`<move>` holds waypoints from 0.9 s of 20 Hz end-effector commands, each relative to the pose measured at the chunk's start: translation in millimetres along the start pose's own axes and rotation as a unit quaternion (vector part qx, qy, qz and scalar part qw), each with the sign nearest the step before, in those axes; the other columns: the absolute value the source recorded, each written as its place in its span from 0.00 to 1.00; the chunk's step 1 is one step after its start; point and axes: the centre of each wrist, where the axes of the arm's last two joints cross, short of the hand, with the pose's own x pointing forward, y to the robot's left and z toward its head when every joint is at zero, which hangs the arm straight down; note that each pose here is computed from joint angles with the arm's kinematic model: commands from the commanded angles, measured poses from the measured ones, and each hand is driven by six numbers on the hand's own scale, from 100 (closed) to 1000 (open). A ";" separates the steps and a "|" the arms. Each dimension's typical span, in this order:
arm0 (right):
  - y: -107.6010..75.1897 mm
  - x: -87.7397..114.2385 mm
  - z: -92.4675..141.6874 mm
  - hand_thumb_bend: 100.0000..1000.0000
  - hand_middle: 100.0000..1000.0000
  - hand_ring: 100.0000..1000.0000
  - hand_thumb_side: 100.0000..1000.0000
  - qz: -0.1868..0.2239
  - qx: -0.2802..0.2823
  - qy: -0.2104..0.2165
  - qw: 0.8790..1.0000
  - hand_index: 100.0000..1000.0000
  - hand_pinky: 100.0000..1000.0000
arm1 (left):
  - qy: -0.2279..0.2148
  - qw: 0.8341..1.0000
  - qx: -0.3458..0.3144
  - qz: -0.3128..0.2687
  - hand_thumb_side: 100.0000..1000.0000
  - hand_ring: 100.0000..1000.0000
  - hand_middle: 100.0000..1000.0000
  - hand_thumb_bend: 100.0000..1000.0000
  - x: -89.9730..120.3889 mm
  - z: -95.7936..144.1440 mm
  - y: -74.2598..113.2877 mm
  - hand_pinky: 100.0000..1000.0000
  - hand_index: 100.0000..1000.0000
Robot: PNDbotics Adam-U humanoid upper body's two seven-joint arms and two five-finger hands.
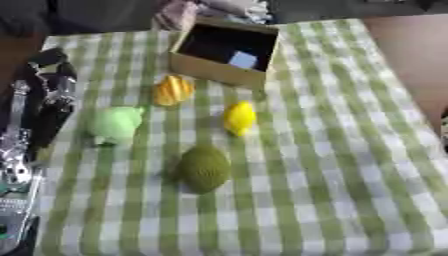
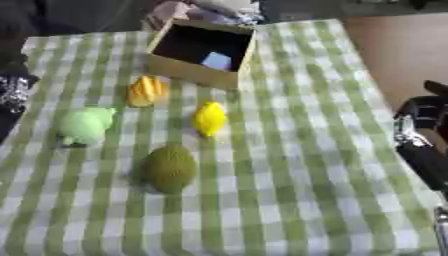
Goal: Pick up objects on the table and place them in the box.
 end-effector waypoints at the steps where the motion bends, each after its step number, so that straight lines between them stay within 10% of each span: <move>1: -3.6 3.0 -2.7 0.00 0.60 0.62 0.37 0.005 -0.003 -0.009 1.000 0.84 0.58 | -0.020 0.999 -0.011 -0.037 0.59 0.66 0.75 0.03 4.4 -3.9 13.2 0.73 0.85; 10: -4.0 2.7 -2.6 0.00 0.60 0.62 0.37 0.006 -0.003 -0.008 1.000 0.84 0.58 | -0.029 0.997 -0.035 -0.069 0.54 0.66 0.76 0.02 4.0 -5.0 21.1 0.73 0.85; 18: -4.7 1.9 -2.4 0.00 0.60 0.62 0.37 0.010 0.001 -0.008 1.000 0.83 0.58 | -0.027 0.955 -0.149 -0.255 0.36 0.69 0.76 0.15 6.0 -9.8 51.1 0.74 0.85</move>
